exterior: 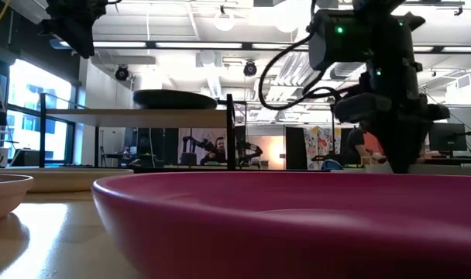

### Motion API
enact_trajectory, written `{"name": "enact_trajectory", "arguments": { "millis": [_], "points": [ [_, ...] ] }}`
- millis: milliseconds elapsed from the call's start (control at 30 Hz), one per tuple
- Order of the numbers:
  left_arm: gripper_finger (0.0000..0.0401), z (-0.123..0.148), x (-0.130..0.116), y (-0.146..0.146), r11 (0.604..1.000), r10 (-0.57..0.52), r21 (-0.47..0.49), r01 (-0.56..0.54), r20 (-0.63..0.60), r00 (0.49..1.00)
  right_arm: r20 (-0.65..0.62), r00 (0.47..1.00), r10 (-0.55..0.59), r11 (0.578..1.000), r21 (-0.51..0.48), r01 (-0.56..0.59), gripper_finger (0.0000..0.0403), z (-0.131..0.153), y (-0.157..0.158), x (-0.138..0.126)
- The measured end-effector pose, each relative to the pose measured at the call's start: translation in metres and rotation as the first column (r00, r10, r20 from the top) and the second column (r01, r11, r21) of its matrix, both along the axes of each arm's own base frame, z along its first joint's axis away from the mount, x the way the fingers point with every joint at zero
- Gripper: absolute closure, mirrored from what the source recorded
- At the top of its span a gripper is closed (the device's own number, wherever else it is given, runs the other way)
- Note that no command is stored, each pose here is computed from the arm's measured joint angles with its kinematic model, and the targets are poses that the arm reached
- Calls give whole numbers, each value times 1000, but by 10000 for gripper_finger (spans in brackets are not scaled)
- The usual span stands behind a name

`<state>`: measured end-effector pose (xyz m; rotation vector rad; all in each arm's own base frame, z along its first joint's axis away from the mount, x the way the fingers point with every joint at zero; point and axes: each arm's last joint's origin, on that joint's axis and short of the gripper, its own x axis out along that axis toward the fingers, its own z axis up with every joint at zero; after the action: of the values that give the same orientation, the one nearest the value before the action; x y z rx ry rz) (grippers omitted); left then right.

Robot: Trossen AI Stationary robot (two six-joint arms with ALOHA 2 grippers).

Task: Place and stack plates onto a shelf
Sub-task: Stack the white plate on the pink plate on the shelf

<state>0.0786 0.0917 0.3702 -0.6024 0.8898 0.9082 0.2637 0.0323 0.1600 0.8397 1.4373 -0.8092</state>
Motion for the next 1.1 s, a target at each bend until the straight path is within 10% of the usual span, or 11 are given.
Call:
{"name": "enact_trajectory", "arguments": {
  "millis": [733,1100],
  "points": [
    [323,-35,4,5,995,-5,-95,-3,-83,997,78,985,155,985,-90,-147,402,95,30,27],
    [323,-28,13,16,1000,4,27,-4,15,1000,207,944,255,949,-243,-203,403,156,28,38]
  ]
}}
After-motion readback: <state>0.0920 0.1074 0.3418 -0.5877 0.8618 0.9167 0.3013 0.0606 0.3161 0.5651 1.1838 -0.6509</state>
